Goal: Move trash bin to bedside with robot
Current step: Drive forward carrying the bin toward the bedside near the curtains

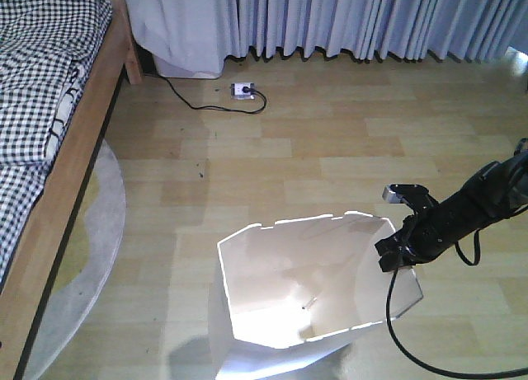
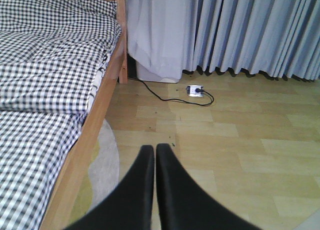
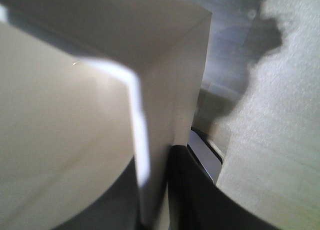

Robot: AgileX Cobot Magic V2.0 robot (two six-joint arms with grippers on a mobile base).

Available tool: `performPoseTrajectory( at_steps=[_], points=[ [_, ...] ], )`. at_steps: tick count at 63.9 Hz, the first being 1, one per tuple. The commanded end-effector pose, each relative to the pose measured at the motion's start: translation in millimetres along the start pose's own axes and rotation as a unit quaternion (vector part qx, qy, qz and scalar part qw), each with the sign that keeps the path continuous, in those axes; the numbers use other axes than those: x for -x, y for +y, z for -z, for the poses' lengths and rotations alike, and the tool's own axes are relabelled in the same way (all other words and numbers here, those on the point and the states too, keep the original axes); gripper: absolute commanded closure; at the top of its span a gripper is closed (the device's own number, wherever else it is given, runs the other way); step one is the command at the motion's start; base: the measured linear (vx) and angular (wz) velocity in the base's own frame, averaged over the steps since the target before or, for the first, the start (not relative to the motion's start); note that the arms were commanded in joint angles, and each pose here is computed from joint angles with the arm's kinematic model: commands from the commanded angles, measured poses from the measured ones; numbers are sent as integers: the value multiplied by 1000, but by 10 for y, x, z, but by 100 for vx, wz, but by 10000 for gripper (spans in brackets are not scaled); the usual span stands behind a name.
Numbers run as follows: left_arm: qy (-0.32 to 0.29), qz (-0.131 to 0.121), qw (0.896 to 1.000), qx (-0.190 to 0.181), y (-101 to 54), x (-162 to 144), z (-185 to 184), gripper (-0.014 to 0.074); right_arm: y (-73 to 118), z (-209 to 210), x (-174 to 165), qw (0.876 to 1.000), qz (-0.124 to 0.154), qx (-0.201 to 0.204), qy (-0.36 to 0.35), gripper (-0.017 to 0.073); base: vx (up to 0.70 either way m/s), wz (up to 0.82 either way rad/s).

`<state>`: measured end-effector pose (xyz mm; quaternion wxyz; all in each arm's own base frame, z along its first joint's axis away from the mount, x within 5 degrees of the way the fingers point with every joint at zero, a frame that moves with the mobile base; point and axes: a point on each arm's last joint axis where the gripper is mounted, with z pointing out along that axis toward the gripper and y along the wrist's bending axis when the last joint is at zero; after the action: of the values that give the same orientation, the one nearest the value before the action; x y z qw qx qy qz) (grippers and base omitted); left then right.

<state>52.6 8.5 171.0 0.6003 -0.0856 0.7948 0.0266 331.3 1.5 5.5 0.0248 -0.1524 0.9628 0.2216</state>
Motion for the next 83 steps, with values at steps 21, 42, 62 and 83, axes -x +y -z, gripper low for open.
performPoseTrajectory(
  at_steps=[21,42,62,83],
  points=[
    [-38,3,999,-6,-8,54,8,600,212,255,116,997,-9,69,-24,564,35,0],
    [-38,3,999,-6,-8,54,8,600,212,255,116,997,-9,69,-24,564,34,2],
    [-38,3,999,-6,-8,54,8,600,212,255,116,997,-9,69,-24,564,33,1],
    [-38,3,999,-6,-8,54,8,600,212,255,116,997,-9,69,-24,564,33,1]
  ],
)
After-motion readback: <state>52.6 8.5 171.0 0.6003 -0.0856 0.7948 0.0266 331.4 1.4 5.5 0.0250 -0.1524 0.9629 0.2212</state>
